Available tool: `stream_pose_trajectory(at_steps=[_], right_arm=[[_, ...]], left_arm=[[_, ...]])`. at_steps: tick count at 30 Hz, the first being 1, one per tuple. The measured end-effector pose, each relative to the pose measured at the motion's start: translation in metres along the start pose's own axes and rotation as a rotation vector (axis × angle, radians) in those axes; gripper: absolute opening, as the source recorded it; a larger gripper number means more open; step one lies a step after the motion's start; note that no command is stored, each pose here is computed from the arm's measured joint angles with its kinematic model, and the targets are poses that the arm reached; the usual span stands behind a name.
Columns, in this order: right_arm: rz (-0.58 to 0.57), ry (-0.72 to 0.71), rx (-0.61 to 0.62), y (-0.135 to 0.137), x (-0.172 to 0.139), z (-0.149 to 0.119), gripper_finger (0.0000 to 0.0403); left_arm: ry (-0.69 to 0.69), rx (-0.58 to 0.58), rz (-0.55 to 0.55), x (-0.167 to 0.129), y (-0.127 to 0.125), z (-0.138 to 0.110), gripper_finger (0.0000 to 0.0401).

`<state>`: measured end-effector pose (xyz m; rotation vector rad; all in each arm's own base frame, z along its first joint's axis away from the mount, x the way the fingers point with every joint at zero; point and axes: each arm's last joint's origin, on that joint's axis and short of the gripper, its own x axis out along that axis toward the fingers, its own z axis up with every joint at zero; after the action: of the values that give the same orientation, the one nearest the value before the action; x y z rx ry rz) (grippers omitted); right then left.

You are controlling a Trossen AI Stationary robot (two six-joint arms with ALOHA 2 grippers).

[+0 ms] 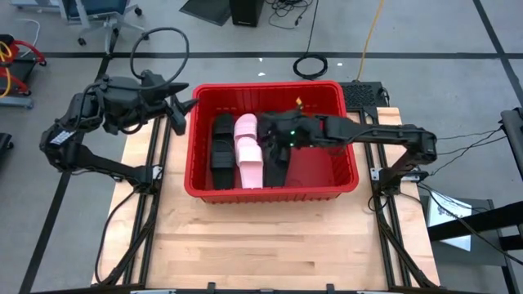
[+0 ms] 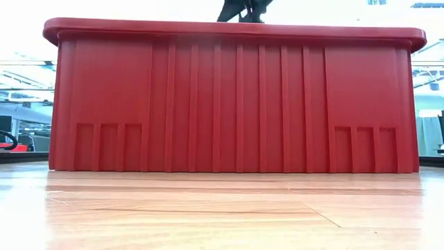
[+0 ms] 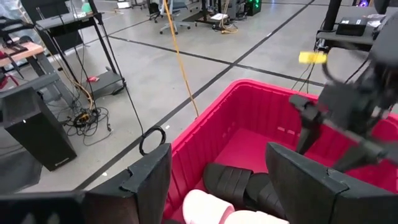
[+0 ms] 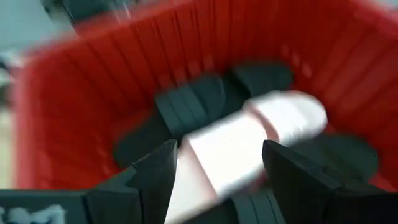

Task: Pick and place slides into bin
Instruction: Return to Home Position

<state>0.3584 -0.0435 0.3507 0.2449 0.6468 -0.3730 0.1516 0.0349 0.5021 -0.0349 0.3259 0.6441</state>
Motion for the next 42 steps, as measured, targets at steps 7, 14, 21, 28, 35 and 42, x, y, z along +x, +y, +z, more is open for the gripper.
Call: stream_pose_trajectory(at_steps=[7, 14, 21, 28, 35, 42], right_arm=[[0.082, -0.248, 0.113, 0.003, -0.027, 0.026, 0.0222], [0.154, -0.425, 0.189, 0.006, -0.036, 0.043, 0.0223], [0.242, -0.582, 0.284, 0.011, -0.046, 0.056, 0.0224], [0.243, -0.595, 0.276, 0.011, -0.048, 0.057, 0.0224], [0.284, -0.561, 0.428, 0.011, -0.034, 0.045, 0.0224], [0.670, -0.807, 0.150, 0.031, -0.055, 0.056, 0.0224]], left_arm=[[-0.044, -0.019, -0.035, -0.016, 0.008, 0.001, 0.0255], [-0.116, -0.041, -0.174, -0.038, 0.015, 0.002, 0.0255], [-0.185, -0.041, -0.283, -0.060, 0.024, 0.002, 0.0255], [-0.173, -0.113, -0.290, -0.067, 0.028, -0.002, 0.0255], [-0.168, -0.187, -0.328, -0.066, 0.026, 0.000, 0.0255], [-0.222, -0.168, -0.390, -0.069, 0.025, 0.005, 0.0255]])
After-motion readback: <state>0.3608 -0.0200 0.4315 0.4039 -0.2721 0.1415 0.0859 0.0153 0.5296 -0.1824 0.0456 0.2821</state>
